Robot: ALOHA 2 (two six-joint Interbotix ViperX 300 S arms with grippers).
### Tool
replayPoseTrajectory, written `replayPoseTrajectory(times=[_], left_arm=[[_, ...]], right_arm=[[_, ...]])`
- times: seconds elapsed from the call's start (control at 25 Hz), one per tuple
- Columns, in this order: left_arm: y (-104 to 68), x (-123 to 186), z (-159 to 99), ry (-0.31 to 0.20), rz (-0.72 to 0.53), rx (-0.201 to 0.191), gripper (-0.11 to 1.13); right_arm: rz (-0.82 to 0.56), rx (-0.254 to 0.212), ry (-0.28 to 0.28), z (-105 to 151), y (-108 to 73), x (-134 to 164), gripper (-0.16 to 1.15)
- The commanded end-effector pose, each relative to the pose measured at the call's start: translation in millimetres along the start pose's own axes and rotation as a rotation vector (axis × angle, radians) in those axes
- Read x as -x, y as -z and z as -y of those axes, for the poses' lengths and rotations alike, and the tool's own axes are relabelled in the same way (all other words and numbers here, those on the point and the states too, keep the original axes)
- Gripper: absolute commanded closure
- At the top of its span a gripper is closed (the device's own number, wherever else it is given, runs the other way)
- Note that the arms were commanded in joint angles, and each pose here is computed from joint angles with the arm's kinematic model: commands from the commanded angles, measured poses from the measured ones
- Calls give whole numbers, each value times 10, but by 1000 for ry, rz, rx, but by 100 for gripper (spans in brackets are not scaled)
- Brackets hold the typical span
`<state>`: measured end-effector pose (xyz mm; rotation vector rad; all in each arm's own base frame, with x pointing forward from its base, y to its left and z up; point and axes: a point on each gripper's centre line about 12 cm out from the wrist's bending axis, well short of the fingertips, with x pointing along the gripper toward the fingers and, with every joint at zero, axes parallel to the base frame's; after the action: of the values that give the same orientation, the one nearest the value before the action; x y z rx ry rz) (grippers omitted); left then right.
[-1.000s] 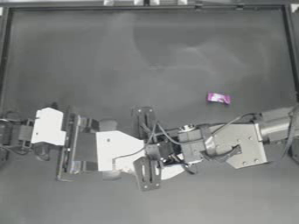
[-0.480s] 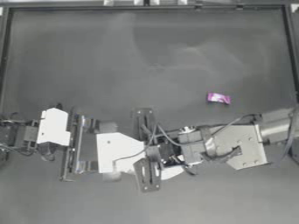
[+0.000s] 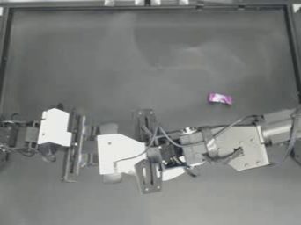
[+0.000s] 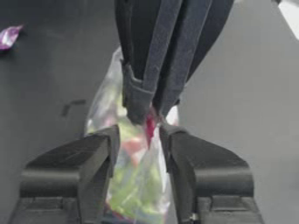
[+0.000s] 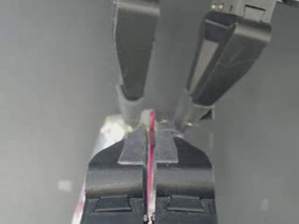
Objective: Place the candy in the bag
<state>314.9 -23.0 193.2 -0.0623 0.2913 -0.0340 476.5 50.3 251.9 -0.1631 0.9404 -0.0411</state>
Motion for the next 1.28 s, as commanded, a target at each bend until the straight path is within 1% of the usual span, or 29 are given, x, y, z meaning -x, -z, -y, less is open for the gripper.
replayPoseTrajectory(times=[0.04, 0.48, 0.64, 1.16, 1.28], left_arm=[[-123, -30, 6, 1, 37, 0, 28], [-104, -52, 5, 0, 29, 0, 30], [-109, -49, 5, 0, 31, 0, 34], [-125, -38, 48, 15, 38, -10, 73], [-129, -35, 54, 16, 39, -11, 83]], right_arm=[[60, -4, 0, 35, -113, 207, 93], [58, -4, 0, 33, -110, 200, 93], [49, -2, 1, 30, -86, 180, 93], [46, -3, 0, 28, -73, 170, 93], [43, -2, 1, 26, -69, 163, 93]])
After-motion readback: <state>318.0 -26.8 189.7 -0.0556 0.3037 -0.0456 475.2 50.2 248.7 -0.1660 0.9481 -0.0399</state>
